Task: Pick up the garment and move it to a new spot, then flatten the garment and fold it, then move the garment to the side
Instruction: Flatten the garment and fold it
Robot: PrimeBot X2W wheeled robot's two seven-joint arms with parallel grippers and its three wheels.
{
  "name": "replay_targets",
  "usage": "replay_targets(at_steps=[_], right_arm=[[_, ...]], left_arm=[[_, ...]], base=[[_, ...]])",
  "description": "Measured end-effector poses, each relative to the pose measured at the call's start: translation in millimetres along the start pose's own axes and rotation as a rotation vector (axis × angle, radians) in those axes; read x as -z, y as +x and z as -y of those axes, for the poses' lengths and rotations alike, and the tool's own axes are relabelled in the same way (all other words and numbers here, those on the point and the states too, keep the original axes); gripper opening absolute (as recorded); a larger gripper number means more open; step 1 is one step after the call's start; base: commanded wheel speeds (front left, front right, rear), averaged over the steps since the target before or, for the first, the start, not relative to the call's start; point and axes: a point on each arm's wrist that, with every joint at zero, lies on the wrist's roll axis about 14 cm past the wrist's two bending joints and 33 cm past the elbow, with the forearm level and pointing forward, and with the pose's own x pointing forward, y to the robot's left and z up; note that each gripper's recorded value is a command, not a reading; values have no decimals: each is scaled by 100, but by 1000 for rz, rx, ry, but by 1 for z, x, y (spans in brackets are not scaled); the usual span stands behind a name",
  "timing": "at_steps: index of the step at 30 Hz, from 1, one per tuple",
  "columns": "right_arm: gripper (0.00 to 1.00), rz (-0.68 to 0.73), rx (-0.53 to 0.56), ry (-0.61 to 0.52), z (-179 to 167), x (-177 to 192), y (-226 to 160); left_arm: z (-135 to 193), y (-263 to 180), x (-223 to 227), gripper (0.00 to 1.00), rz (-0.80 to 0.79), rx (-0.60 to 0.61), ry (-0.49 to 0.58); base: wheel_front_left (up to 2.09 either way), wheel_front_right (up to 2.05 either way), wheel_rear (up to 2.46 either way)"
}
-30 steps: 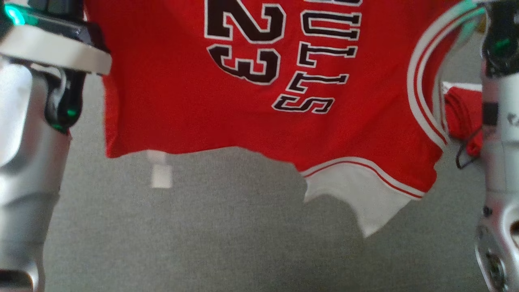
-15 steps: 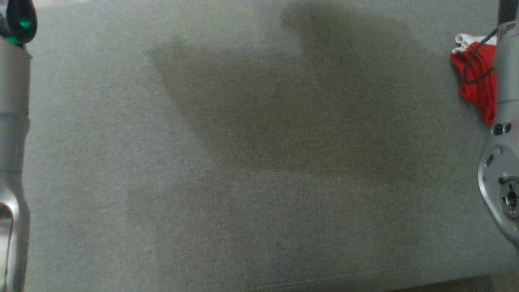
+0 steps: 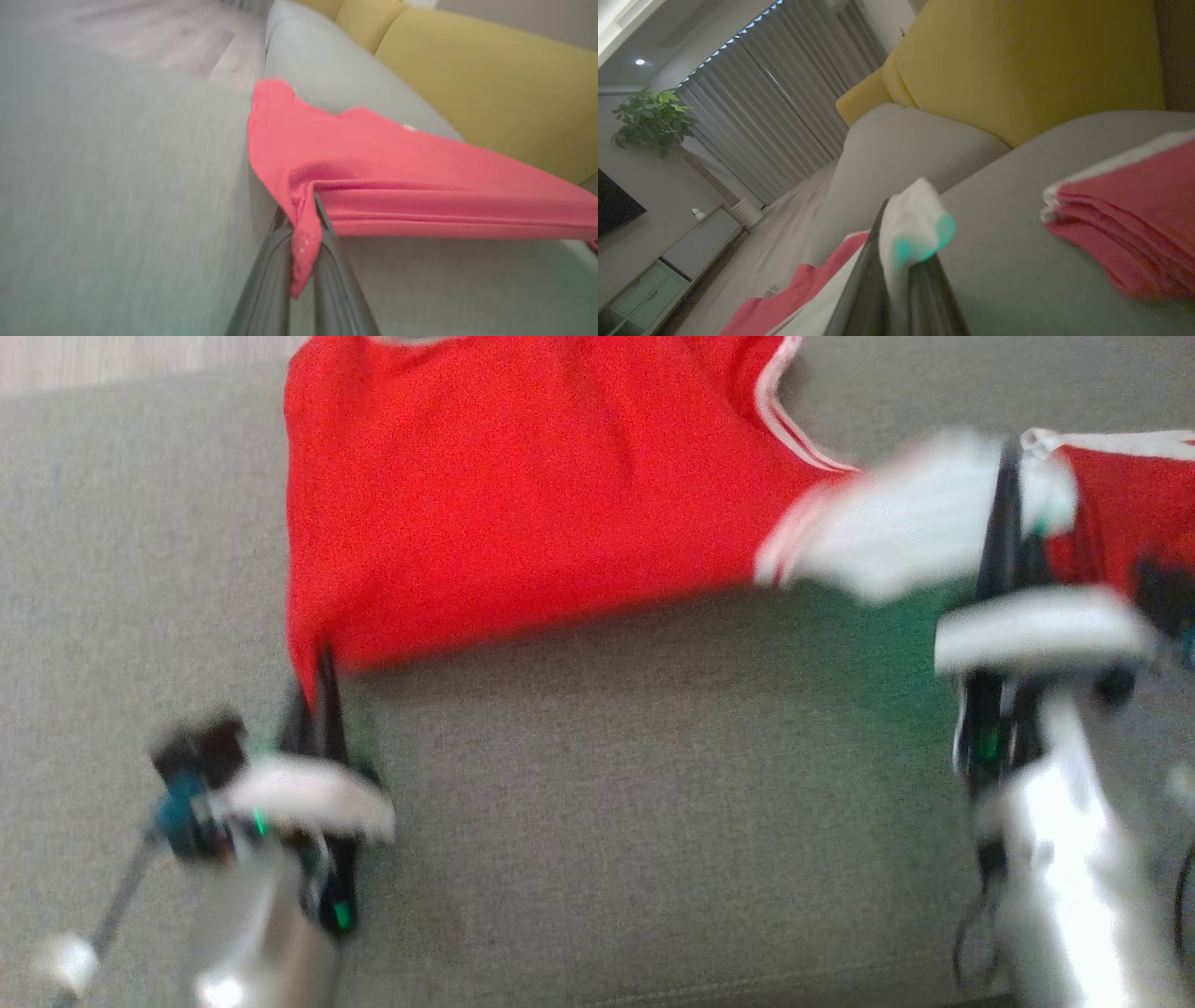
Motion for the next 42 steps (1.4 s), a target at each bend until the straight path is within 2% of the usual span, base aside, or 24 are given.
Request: replay_targets(at_steps=[3, 4, 8, 18, 25, 32, 42], right_arm=[[0, -84, 85, 45, 31, 34, -51], [0, -97, 104, 59, 37, 39, -66], [0, -122, 148, 95, 50, 48, -108], [0, -159, 201, 150, 61, 61, -199], [0, -111, 147, 171, 45, 46, -180], [0, -90, 50, 180, 16, 32, -126], [0, -169, 55, 129, 16, 54, -85]], left_arm=[[-4, -39, 52, 0, -118, -40, -42], [-4, -48, 61, 0, -142, -39, -24], [-3, -70, 73, 0, -171, -40, -8], [-2, -146, 91, 0, -174, -81, -57], [13, -140, 75, 0, -116, -37, -86], [33, -101, 42, 0, -34, 40, -72], [28, -66, 36, 0, -41, 36, -58]], base=[[0, 0, 0], [0, 0, 0], [0, 0, 0], [0, 0, 0], [0, 0, 0], [0, 0, 0], [0, 0, 0]])
